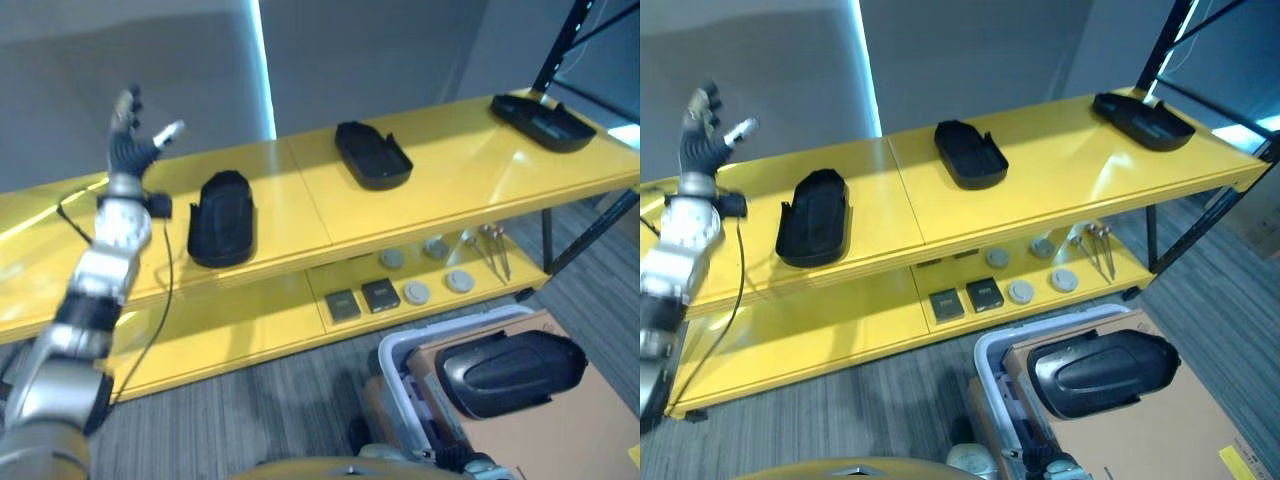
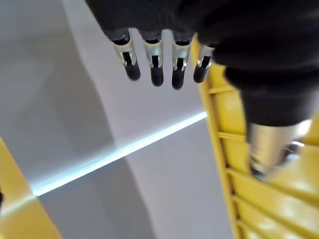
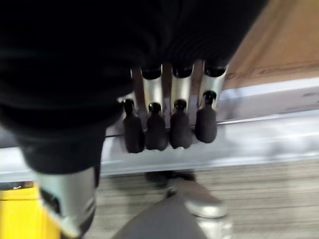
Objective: Move parts from the plastic box to the shelf.
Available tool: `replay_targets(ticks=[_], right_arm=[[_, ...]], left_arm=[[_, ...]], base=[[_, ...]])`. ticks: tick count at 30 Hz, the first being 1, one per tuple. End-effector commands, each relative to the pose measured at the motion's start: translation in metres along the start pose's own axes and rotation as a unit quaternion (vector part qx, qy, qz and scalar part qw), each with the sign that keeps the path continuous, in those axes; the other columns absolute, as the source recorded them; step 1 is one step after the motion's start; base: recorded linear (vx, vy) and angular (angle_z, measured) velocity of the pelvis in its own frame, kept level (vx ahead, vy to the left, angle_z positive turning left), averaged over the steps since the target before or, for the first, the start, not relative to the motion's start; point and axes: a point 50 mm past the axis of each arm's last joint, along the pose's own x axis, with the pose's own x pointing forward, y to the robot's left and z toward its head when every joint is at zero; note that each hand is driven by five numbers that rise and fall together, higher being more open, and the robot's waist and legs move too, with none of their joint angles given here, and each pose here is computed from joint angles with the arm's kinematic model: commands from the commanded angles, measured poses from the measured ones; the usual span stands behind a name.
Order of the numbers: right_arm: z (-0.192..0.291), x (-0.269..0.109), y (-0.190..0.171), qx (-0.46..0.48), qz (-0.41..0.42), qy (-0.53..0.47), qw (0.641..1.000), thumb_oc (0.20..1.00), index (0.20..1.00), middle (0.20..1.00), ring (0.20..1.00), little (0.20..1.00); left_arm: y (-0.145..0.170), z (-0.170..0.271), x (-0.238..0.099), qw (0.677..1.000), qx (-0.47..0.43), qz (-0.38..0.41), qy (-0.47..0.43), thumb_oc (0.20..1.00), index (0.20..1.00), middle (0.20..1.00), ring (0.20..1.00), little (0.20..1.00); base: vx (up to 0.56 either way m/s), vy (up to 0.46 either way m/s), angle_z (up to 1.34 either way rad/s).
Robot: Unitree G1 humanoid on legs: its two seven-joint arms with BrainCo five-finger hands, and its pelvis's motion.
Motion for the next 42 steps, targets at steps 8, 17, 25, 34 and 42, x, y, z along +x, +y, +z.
replay_targets(ticks=[8,17,25,34,42], right_arm=[[-0.016,-0.002,0.025,0.011,0.031,0.016,0.999,1.0,1.0,1.0,1.0,1.0],[-0.016,-0.002,0.023,0.001,0.026,0.011,1.0,1.0,1.0,1.0,1.0,1.0],[-0.003,-0.001,0.018,-0.021,0.015,-0.01,1.0,1.0,1.0,1.0,1.0,1.0],[-0.002,-0.001,0.017,-0.028,0.012,-0.013,0.999,1.0,1.0,1.0,1.0,1.0],[0.001,0.0,0.012,-0.024,0.003,-0.018,1.0,1.0,1.0,1.0,1.0,1.0]], left_arm=[[-0.015,-0.01,-0.055,0.995,-0.007,-0.102,0.009,0.2,0.2,0.2,0.2,0.2],[-0.018,-0.039,-0.065,0.989,0.003,-0.122,0.08,0.2,0.2,0.2,0.2,0.2],[-0.024,-0.047,-0.037,0.993,0.01,-0.088,0.083,0.2,0.2,0.2,0.2,0.2],[-0.022,-0.045,-0.012,0.995,0.038,-0.052,0.07,0.2,0.2,0.2,0.2,0.2],[-0.013,-0.047,0.014,0.995,0.066,-0.007,0.077,0.2,0.2,0.2,0.2,0.2]], base=[[-0.02,-0.006,0.01],[-0.03,-0.002,-0.02],[-0.05,-0.003,-0.08],[0.0,-0.004,-0.1],[0.0,-0.001,-0.03]])
